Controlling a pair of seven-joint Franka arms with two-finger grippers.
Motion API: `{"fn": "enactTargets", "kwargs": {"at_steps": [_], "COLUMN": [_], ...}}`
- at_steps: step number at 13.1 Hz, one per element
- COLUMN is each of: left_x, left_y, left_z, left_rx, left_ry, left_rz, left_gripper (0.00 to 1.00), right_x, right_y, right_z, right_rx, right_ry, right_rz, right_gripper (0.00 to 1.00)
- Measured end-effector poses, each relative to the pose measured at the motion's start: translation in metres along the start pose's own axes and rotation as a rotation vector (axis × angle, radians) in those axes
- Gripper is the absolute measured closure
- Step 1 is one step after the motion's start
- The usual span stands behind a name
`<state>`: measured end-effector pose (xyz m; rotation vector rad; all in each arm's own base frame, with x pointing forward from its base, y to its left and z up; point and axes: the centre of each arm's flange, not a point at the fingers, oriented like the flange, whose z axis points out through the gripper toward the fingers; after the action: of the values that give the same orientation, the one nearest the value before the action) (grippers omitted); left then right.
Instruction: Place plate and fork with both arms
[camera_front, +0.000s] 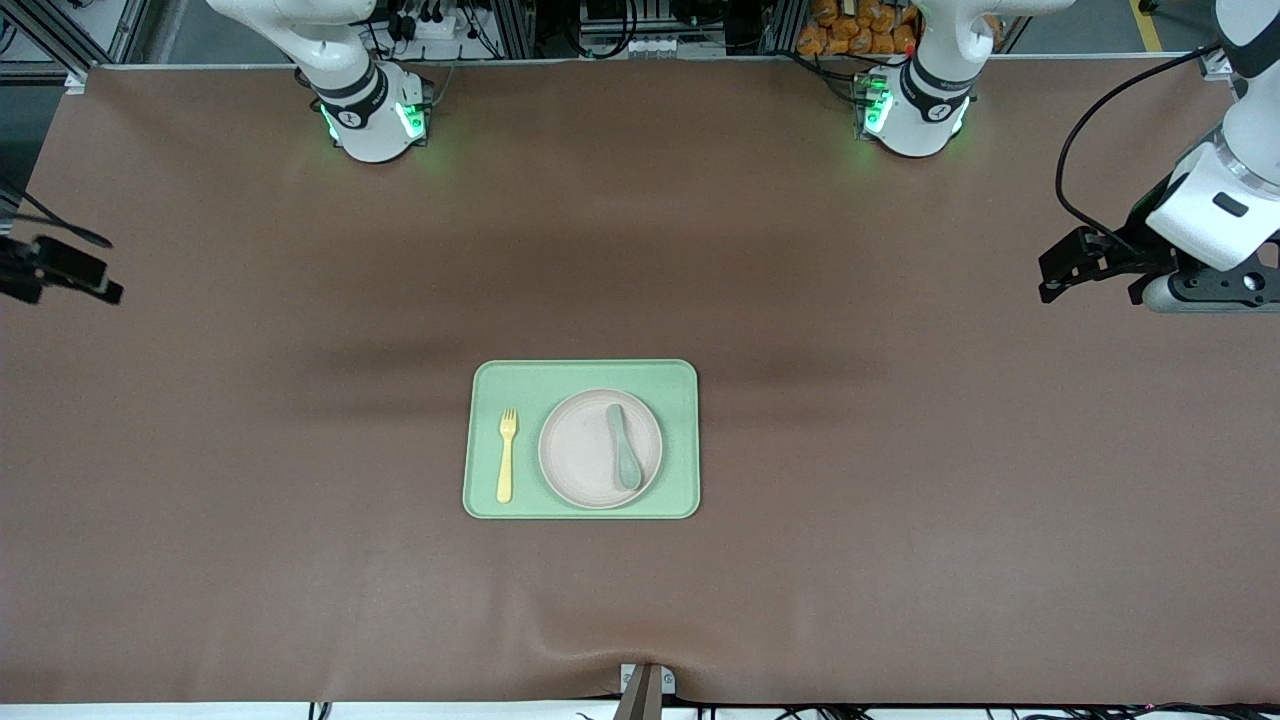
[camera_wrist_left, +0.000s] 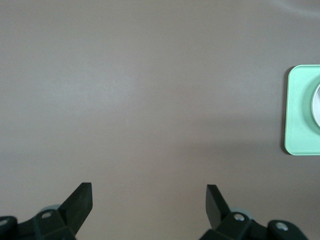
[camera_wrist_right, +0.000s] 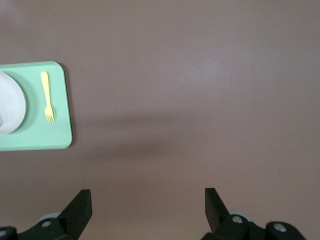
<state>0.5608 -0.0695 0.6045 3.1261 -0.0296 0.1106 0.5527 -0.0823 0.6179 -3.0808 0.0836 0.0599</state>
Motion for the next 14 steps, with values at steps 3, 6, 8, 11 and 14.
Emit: {"fn": "enactTargets", "kwargs": {"at_steps": [3, 6, 8, 11, 14], "left_x": [0.000, 0.000, 0.001, 0.001, 0.001], "left_y": [0.000, 0.001, 0.001, 0.001, 0.001], "left_z": [0.000, 0.002, 0.002, 0.003, 0.003], "left_rx": [0.000, 0.000, 0.000, 0.000, -0.001], "left_ry": [0.000, -0.004, -0.005, -0.005, -0.006], "left_rz": [0.000, 0.002, 0.002, 0.002, 0.002], "left_gripper": [0.00, 0.00, 0.00, 0.00, 0.00], "right_x": [-0.011, -0.011, -0.012, -0.013, -0.012], "right_y": [-0.006, -0.012, -0.019, -0.022, -0.022], "right_z": [-0.012, -0.014, -0.016, -0.019, -0.019], "right_rx": [-0.039, -0.041, -0.042, -0.042, -0.043], "right_ry": [-0.013, -0.013, -0.008, -0.001, 0.005], "right_rz": [-0.014, 0.002, 0.004, 0.007, 0.010], "right_gripper": [0.00, 0.00, 0.00, 0.00, 0.00]}}
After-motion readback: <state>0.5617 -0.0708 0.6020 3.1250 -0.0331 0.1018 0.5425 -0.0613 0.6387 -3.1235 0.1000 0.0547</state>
